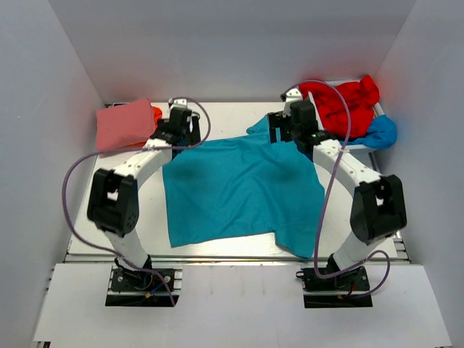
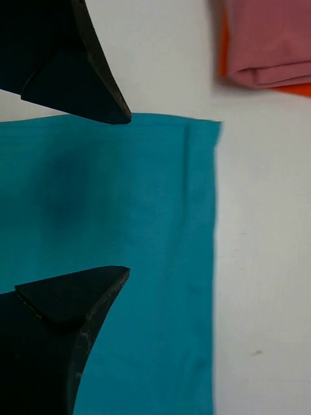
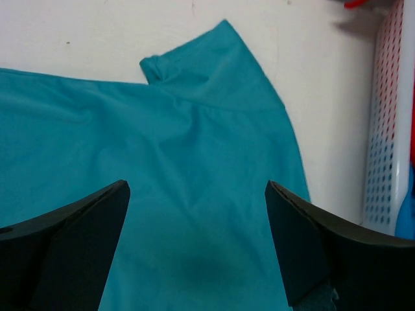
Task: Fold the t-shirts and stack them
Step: Flatten out the tshirt
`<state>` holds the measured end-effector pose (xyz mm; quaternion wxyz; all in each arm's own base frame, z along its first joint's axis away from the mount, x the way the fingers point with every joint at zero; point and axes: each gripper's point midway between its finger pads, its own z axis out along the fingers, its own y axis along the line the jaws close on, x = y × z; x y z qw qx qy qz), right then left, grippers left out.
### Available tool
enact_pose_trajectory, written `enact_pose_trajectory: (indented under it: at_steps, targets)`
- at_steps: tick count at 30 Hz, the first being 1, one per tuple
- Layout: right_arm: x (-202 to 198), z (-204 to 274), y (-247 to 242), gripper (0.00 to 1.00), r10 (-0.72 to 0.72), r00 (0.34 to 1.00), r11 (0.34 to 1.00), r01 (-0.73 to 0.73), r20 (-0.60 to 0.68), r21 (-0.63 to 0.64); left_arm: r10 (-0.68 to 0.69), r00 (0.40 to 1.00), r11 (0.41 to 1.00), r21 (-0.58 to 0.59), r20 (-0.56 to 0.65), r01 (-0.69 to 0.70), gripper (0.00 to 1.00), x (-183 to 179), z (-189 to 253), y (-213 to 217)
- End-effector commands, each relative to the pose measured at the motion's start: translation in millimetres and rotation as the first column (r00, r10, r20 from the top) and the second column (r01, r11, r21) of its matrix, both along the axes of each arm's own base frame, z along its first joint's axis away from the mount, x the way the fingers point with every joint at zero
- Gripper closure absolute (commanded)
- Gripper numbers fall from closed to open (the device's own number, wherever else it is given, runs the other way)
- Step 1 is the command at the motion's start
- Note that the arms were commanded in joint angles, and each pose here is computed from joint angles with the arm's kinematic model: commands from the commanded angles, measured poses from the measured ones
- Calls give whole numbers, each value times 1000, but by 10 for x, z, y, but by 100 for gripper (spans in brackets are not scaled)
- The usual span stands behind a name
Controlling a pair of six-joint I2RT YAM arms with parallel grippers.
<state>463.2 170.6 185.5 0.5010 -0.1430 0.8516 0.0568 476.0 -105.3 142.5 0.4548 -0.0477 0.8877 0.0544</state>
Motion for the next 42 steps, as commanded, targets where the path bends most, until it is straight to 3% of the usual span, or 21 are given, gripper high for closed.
enact_pose_trajectory:
  at_steps: [1,5,12,16,17,29,33,36,42]
  targets:
    - [-288,-241,-133,10,-72,991,996,78,-116,49,-57,998,989,-135,-22,54,0,-366,-3,-138]
    - [-512,-511,-241,10,-107,973,992,118,-204,42,-52,993,986,-164,-103,34,0,-664,-352,-103]
    - [-732,-1029,-442,10,-197,920,978,211,-339,4,-32,985,988,-152,-172,5,0,-700,-796,-90]
    - [-722,-1234,-458,10,-207,892,974,229,-402,7,30,981,993,-104,-194,-51,0,-425,-885,5]
    - [-739,-1358,-476,10,-210,876,973,230,-433,-7,34,968,995,-82,-247,-56,0,-412,-1099,1]
    - [-521,-1732,-559,10,-231,815,963,269,-531,-7,-12,949,990,-134,-315,-32,0,378,-1615,143]
    - [-389,-1768,-593,10,-237,812,962,273,-533,-11,-132,945,980,-184,-298,78,0,695,-1595,-34]
    - [-268,-1649,-530,10,-181,849,978,209,-496,-1,-226,941,962,-211,-251,174,0,800,-1477,-163]
    - [-106,-1019,-205,10,43,951,995,-12,-307,101,-286,953,941,-217,-97,260,0,854,-696,-243]
